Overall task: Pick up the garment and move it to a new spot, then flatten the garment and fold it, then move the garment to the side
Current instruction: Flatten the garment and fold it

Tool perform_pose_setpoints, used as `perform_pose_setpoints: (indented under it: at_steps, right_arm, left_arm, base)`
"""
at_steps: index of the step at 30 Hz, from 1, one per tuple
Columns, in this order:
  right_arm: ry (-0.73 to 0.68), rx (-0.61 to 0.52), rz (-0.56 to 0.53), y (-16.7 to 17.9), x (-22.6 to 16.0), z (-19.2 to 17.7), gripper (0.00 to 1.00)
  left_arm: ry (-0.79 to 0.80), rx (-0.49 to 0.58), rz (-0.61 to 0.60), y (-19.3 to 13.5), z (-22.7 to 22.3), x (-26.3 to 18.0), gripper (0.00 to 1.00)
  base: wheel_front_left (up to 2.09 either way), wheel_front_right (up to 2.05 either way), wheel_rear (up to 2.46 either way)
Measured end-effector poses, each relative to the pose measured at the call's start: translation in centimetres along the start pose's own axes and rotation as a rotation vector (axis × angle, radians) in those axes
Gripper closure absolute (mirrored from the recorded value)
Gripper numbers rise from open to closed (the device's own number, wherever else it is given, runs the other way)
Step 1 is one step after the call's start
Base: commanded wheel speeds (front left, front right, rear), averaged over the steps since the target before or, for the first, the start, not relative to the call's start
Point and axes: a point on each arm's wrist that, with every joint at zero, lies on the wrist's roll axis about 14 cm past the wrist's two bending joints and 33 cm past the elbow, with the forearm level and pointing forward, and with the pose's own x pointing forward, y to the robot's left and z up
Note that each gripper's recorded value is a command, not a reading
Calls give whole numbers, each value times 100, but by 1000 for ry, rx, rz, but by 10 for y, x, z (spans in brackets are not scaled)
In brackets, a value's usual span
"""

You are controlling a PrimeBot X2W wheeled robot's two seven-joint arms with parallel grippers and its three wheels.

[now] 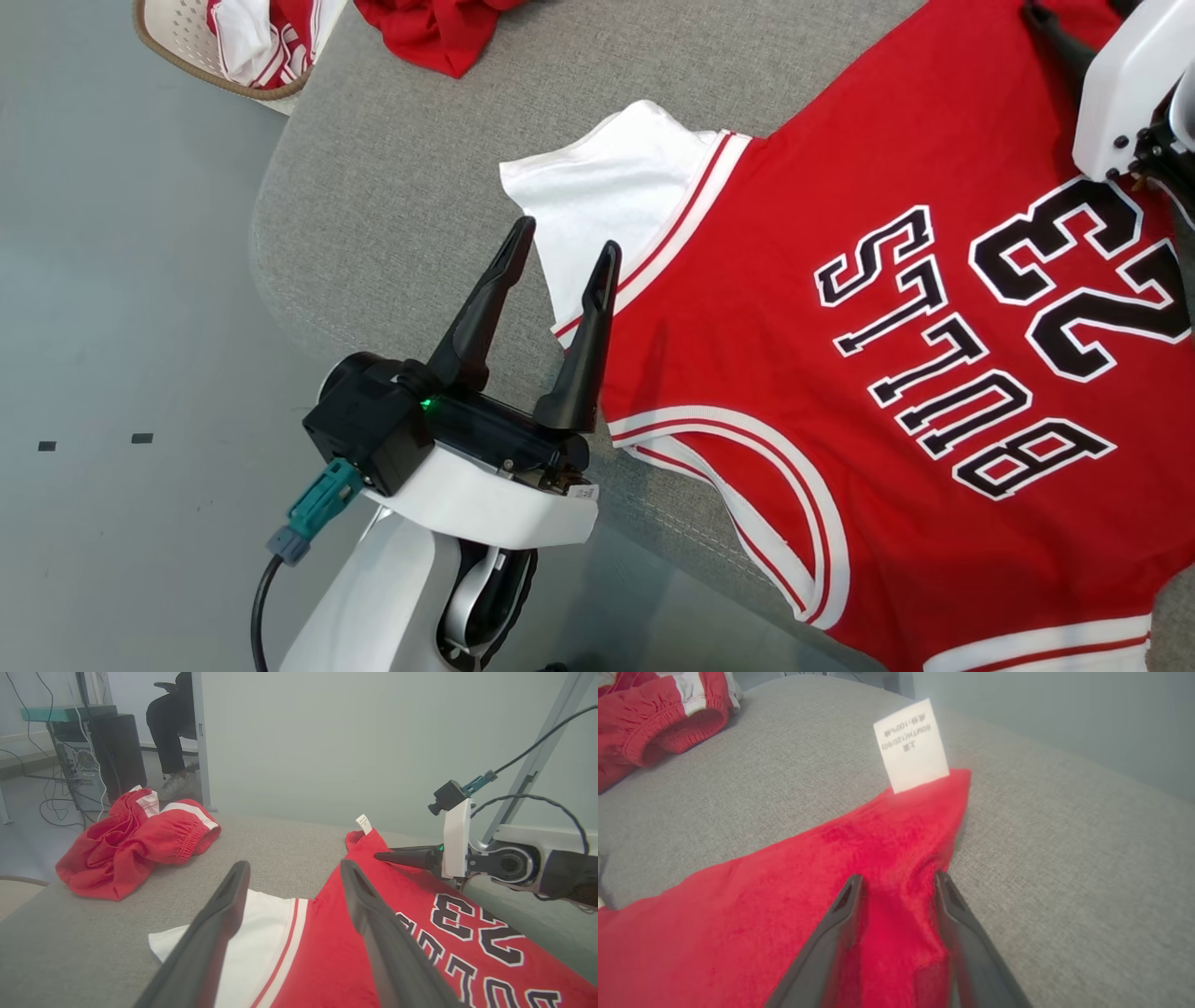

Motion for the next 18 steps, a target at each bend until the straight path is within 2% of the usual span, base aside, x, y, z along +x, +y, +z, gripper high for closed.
perform_pose_setpoints:
  at_steps: [1, 6, 12, 18]
  right_arm:
    - [6, -7, 7, 1, -1, -1, 100]
    - [-14, 12, -15, -10, -11, 4, 100]
    - [-189, 70, -86, -38, -34, 35, 100]
    - [-255, 84, -173, -63, -70, 21, 100]
  left_arm:
    - [-1, 0, -3, -1, 1, 0, 0]
    - [-3, -8, -14, -5, 2, -2, 0]
    - [-8, -20, -30, -10, 5, -6, 0]
    - [5, -28, -79, -22, -1, -2, 0]
  base:
    - [0, 0, 0]
    - [0, 0, 0]
    - [0, 0, 0]
    - [0, 0, 0]
